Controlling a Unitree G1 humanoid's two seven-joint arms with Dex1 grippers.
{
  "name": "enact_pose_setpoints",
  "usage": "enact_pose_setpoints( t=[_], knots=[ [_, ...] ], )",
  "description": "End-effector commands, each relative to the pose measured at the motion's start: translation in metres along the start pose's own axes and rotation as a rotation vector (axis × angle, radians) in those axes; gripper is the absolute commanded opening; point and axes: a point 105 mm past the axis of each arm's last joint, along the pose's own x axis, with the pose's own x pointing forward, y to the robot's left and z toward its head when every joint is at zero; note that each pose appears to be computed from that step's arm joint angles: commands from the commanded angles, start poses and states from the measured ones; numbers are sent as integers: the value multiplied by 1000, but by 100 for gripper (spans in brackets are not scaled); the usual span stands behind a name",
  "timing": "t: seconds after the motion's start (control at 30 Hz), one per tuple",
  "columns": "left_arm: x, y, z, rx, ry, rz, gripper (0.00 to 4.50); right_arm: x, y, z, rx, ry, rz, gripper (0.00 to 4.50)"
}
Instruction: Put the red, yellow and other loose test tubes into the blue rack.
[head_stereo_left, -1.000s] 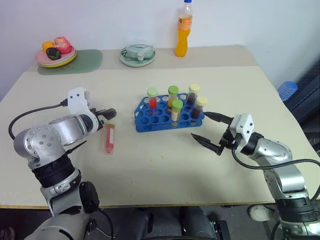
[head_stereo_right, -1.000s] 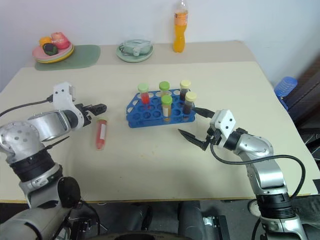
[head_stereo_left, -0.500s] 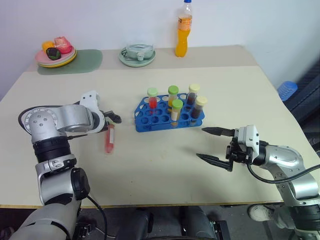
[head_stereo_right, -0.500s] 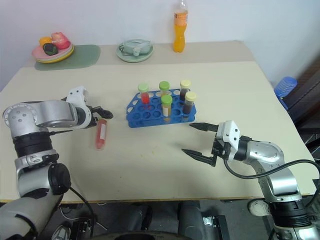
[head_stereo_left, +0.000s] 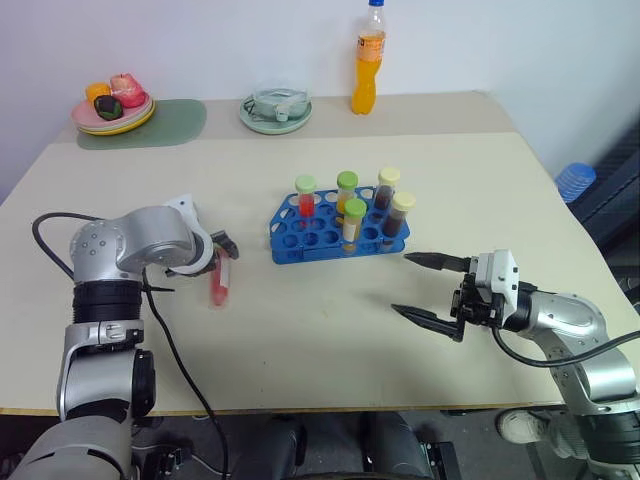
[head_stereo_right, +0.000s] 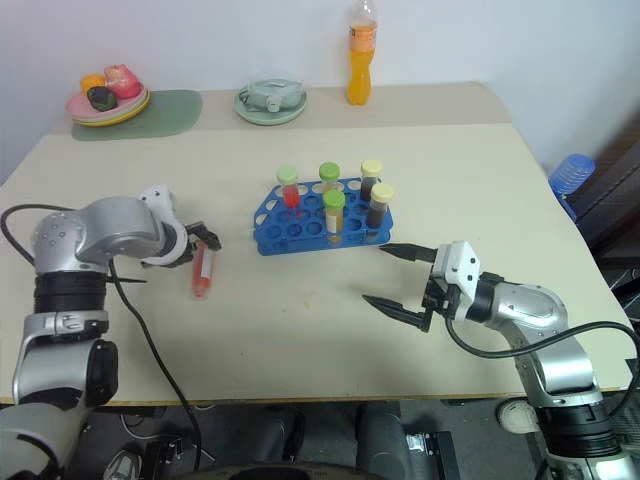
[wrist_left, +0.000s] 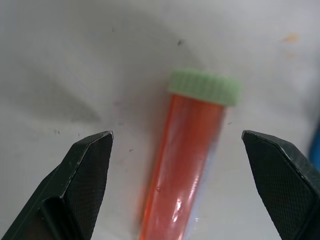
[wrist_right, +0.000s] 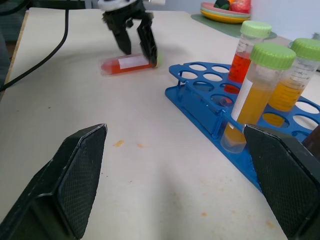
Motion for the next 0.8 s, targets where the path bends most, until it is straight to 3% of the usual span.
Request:
enact_pose_setpoints(
  t=[0.03, 0.13, 0.27, 0.33, 0.53, 0.6, 0.67, 0.73, 0.8],
  knots=[
    [-1, 1, 4, 1, 14, 15, 425, 5, 3, 12, -44, -36, 8, 446],
    [7, 11, 5, -11, 26, 75, 337, 6, 3, 13, -45, -37, 3, 450],
    [11, 14, 6, -7, 34, 96, 144, 6, 3, 13, -48, -32, 1, 450],
    [12, 15, 6, -17, 41, 99, 80, 6, 3, 13, -48, -31, 1, 450],
    [9, 23, 3, -23, 17, 71, 80, 10, 1, 13, -51, -29, 6, 450],
    [3, 22, 5, 4, -31, 17, 80, 11, 0, 13, -54, -27, 9, 450],
    [-12, 18, 17, 46, -167, -56, 80, 12, -1, 13, -54, -27, 10, 450],
    [-39, -2, 27, 129, -350, -246, 80, 14, -3, 12, -56, -27, 10, 450],
    [-71, -33, 30, 130, -468, -583, 80, 15, -4, 12, -57, -26, 8, 450]
  ],
)
